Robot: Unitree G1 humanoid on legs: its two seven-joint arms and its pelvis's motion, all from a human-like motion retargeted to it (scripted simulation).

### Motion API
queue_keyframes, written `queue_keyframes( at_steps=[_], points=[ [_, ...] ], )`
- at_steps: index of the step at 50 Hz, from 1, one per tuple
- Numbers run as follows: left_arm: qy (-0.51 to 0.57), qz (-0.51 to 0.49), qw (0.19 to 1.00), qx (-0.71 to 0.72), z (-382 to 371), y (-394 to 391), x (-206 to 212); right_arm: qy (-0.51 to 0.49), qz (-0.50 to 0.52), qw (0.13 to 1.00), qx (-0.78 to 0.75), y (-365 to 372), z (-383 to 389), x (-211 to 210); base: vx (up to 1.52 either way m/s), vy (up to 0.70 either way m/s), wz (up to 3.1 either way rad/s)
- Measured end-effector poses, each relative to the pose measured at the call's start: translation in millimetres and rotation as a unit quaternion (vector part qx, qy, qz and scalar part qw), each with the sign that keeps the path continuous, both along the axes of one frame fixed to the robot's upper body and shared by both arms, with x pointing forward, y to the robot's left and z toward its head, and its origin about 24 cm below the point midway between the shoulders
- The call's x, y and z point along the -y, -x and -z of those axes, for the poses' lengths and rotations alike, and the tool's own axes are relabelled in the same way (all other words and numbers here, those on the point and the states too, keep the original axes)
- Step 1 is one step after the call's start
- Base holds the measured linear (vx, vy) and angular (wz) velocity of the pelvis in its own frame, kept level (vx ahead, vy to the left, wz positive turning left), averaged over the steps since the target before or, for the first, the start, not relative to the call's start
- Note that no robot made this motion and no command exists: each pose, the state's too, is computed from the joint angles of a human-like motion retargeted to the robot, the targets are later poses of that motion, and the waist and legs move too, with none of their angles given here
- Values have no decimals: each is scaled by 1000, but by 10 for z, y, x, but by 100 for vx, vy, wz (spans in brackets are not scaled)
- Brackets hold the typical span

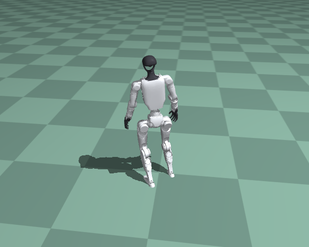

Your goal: Walk

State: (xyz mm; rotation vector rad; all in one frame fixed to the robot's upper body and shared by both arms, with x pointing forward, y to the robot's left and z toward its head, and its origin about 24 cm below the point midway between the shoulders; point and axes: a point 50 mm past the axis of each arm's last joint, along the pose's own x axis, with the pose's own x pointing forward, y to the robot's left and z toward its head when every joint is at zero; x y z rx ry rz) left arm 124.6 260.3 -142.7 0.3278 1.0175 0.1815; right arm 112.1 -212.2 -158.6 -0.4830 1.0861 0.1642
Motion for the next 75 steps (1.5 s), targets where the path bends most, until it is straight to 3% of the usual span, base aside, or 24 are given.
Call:
queue_keyframes(
  at_steps=[38,50,75],
  points=[
    [4,117,980,-161,208,678,100,-30,-61,996,57,-509,-178,-74,0,2,-14],
    [-24,130,984,-121,116,384,-27,-46,-40,997,50,-525,-171,-91,4,2,-33],
    [-18,176,980,-87,102,154,152,-39,22,999,-10,-28,-37,148,9,-3,-34]
  ],
)
